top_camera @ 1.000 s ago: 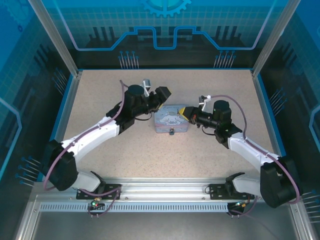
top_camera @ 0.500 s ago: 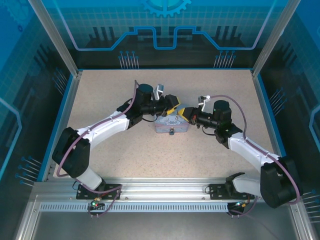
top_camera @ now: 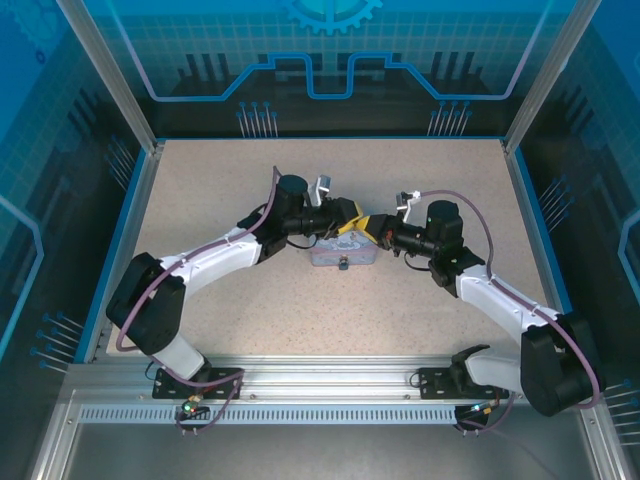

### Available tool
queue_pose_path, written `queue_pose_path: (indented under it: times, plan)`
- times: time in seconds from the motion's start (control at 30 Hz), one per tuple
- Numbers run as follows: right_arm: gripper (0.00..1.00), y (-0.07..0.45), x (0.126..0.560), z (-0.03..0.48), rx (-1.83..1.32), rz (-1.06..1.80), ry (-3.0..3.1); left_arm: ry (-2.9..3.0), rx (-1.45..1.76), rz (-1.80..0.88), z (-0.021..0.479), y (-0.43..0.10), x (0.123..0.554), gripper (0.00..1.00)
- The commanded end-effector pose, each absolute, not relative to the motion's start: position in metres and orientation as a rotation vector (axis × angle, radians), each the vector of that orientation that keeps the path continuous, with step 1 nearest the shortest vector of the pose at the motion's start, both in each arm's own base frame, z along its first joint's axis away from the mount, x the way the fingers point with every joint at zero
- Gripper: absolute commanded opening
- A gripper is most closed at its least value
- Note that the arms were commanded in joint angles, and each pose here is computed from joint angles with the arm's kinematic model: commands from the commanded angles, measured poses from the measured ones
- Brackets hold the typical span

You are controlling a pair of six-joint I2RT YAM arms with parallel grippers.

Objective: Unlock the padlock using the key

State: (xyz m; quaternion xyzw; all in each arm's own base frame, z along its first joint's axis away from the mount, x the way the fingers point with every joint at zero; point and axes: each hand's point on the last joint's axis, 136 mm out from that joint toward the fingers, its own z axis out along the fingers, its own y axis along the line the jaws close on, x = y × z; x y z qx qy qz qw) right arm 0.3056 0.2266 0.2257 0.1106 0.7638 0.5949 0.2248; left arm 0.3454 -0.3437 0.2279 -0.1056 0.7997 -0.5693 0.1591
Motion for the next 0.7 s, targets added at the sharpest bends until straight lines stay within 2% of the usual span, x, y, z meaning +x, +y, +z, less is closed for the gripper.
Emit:
queue_pose_path:
  times: [0.0, 0.23, 0.4, 0.43, 0.5, 0.57, 0.67]
  plan:
    - [0.00, 0.225, 0.309, 0.242, 0.274, 1.644, 2.065, 2.287, -0.259, -1.668, 0.226, -0.352, 0.340, 0.27]
    - [0.00, 0.225, 0.311, 0.241, 0.279, 1.639, 2.067, 2.272, -0.257, -1.680, 0.228, -0.353, 0.339, 0.00]
    - [0.00, 0.222, 0.311, 0.244, 0.285, 1.635, 2.059, 2.222, -0.308, -1.671, 0.232, -0.347, 0.341, 0.00]
    - [0.08, 0.220, 0.311, 0.245, 0.290, 1.632, 2.052, 2.210, -0.338, -1.659, 0.232, -0.343, 0.343, 0.00]
    - [0.50, 0.212, 0.310, 0.246, 0.315, 1.610, 2.042, 2.162, -0.430, -1.632, 0.233, -0.332, 0.346, 0.00]
    - [0.67, 0.203, 0.308, 0.247, 0.337, 1.582, 2.026, 2.097, -0.522, -1.616, 0.236, -0.320, 0.350, 0.00]
    - [0.80, 0.195, 0.306, 0.245, 0.381, 1.550, 2.011, 1.999, -0.626, -1.592, 0.243, -0.305, 0.352, 0.00]
